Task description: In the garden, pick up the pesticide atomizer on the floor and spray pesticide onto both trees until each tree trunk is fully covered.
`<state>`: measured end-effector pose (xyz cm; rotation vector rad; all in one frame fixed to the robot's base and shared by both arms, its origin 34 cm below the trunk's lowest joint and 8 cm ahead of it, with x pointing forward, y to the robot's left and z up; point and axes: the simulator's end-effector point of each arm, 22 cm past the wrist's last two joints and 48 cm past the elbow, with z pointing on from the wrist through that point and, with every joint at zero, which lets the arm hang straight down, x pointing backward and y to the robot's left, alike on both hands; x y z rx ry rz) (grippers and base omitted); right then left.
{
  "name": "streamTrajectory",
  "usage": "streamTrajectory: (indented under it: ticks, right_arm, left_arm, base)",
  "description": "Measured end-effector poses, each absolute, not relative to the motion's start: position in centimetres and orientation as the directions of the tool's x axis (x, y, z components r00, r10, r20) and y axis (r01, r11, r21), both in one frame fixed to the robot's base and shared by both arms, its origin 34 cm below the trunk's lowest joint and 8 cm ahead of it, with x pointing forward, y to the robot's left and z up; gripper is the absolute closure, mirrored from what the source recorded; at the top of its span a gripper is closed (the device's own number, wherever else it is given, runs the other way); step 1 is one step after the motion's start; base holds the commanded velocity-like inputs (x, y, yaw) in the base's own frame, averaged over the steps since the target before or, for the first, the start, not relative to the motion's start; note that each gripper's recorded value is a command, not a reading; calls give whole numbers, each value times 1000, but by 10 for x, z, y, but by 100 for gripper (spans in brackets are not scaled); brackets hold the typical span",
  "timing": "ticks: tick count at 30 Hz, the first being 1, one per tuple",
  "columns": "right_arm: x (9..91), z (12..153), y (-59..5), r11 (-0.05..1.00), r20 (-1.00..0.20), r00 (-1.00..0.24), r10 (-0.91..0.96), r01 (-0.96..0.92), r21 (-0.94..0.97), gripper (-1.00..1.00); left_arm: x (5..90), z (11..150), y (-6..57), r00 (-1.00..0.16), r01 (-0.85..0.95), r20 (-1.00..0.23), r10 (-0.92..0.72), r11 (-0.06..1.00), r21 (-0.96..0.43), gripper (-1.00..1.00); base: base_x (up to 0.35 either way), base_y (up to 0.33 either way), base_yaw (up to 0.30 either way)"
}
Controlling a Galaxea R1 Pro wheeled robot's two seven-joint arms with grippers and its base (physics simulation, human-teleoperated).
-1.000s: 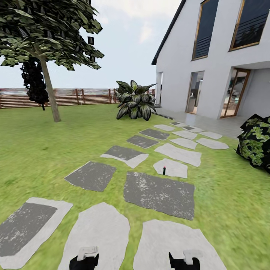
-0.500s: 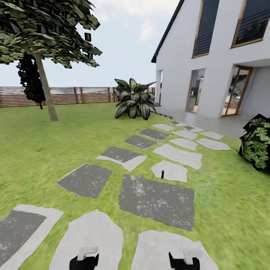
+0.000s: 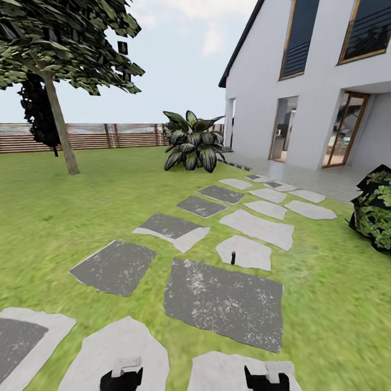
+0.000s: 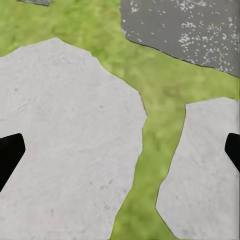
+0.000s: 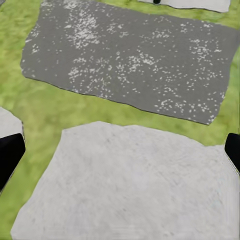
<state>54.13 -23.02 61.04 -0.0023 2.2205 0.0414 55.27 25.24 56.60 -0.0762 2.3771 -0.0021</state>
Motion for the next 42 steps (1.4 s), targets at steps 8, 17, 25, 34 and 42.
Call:
streamTrajectory:
  ticks: [8,17,25,34,42]
  right_arm:
    - [541,610,-230,999,-796,-605,13,-17,29,-100]
    - [541,610,-230,999,-796,-605,13,-17,29,-100]
    - [541,610,-230,999,-796,-606,13,-17,29,-100]
    - [541,610,-230,999,-796,-606,13,-17,29,-100]
    - [541,610,-230,999,-796,-605,13,-17,29,-100]
  left_arm:
    - [553,566,253,-721,-55,-691,-56,998,-23,-100]
    - [553,566,253,-721,-55,-691,-56,998,-23,-100]
    - [553,566,254,-721,-56,-691,-55,998,-22,-100]
    - [553,566,254,-721,-56,-691,-56,998,-22,-100]
    - [552,566,253,-721,-55,-691,-56,998,-23,-100]
  base:
    - [307,-164,0]
    - [301,-194,0]
    - [303,-174,0]
    - [311,-141,0]
    - [333,-56,0]
